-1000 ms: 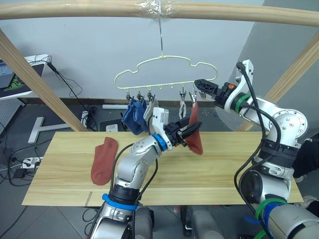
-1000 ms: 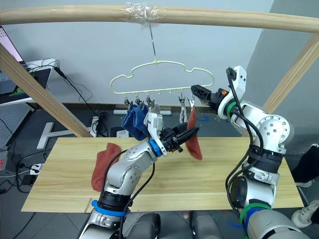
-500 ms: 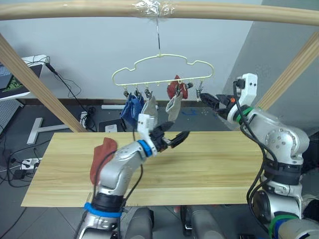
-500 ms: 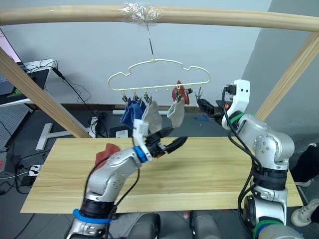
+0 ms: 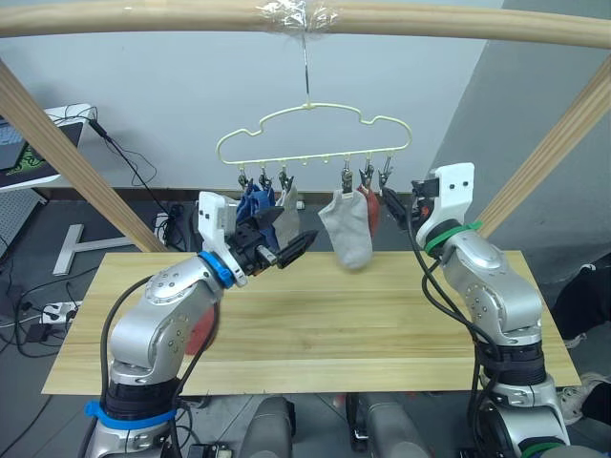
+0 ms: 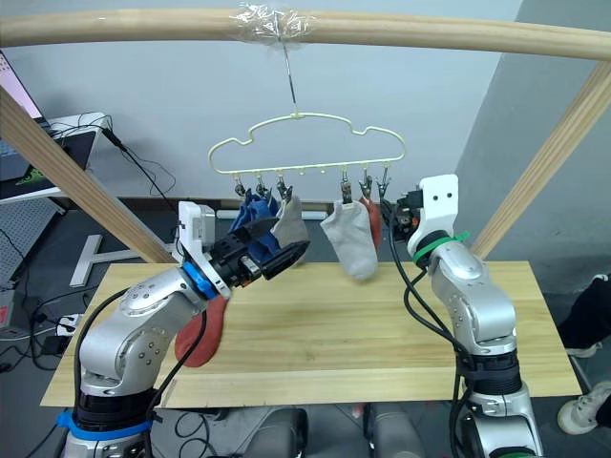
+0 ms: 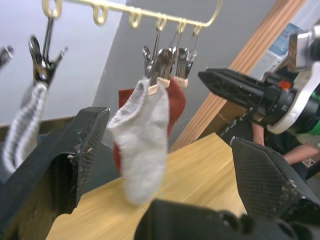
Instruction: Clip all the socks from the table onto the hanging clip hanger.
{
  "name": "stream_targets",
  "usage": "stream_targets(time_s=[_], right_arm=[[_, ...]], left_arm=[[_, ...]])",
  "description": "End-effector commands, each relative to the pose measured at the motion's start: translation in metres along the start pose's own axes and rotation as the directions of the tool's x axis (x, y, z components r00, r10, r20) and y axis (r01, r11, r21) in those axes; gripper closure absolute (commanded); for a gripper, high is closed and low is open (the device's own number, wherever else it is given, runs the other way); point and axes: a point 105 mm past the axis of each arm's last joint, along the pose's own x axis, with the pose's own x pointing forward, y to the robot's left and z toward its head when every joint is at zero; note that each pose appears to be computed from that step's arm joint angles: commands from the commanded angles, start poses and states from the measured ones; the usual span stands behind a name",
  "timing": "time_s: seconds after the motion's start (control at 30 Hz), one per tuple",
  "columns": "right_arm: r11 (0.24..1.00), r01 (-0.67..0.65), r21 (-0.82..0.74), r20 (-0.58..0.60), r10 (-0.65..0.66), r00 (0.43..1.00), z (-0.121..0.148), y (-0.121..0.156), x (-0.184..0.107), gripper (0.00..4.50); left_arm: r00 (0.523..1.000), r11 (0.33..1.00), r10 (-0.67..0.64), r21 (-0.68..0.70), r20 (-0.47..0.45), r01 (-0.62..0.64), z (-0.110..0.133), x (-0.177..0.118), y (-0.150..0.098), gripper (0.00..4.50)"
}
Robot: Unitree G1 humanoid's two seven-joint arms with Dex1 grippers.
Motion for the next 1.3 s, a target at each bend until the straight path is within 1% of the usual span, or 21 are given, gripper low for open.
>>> stream_targets(time_s=[0.03,0.07,0.6,0.9,1.3], right_arm=[[0.999,0.04,-0.017,0.077,-0.038,0.996,0.017,-0.004,0.001,1.92],[0.999,0.044,-0.024,0.082,-0.042,0.996,0.017,-0.002,0.003,2.27],[0.998,0.035,-0.056,0.122,-0.028,0.992,0.021,0.014,0.024,2.27],[0.997,0.047,-0.064,0.133,-0.038,0.99,0.023,0.013,0.031,2.27],[0.997,0.039,-0.07,0.146,-0.029,0.989,0.026,0.02,0.041,2.27]], left_arm=[[0.999,0.999,-0.019,0.038,0.044,0.017,0.016,-0.003,-0.009,0.0],[0.999,0.999,-0.021,0.038,0.044,0.019,0.016,-0.003,-0.012,0.0],[0.998,0.997,-0.029,0.079,0.049,0.025,0.022,-0.006,-0.014,0.0],[0.998,0.996,-0.031,0.082,0.061,0.026,0.024,-0.005,-0.016,0.0],[0.995,0.994,-0.039,0.105,0.088,0.029,0.034,-0.001,-0.019,0.0]])
